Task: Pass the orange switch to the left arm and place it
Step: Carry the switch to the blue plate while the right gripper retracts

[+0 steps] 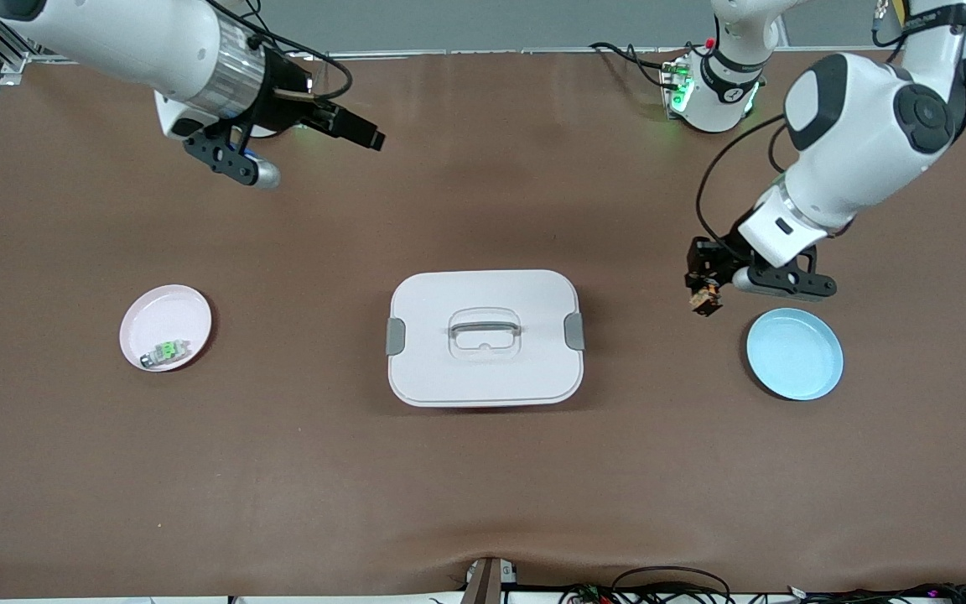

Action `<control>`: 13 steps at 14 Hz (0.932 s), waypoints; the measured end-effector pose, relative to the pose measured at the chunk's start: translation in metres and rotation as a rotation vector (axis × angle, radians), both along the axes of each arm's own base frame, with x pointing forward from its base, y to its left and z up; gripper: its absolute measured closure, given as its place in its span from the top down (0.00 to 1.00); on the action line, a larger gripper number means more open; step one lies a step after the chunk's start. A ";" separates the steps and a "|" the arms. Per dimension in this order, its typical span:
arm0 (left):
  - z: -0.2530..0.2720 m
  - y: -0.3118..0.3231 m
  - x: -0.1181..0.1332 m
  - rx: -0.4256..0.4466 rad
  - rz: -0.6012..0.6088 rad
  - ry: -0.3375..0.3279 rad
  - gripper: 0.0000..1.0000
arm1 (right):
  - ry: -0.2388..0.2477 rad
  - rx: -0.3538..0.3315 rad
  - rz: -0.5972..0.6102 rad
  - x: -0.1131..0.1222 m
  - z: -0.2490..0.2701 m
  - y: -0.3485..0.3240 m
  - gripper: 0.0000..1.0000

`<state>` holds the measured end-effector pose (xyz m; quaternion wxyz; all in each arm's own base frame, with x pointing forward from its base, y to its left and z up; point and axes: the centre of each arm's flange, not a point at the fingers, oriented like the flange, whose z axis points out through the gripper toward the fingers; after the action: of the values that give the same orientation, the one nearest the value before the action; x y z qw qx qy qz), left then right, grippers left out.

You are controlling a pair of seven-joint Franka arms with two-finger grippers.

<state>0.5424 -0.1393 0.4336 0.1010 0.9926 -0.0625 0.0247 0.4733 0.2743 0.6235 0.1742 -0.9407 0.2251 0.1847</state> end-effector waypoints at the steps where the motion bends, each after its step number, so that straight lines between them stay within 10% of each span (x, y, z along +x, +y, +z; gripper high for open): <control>1: -0.010 0.012 0.002 0.038 -0.047 0.019 0.39 | -0.020 0.004 0.041 -0.001 -0.006 -0.018 1.00; 13: -0.136 0.142 0.034 0.339 -0.880 0.085 0.39 | -0.223 -0.178 0.441 0.029 -0.039 -0.228 1.00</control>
<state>0.5760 0.0028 0.2976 -0.0590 0.8744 -0.4763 -0.0716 0.5025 0.0459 0.5841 0.0699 -0.9932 0.0093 0.0926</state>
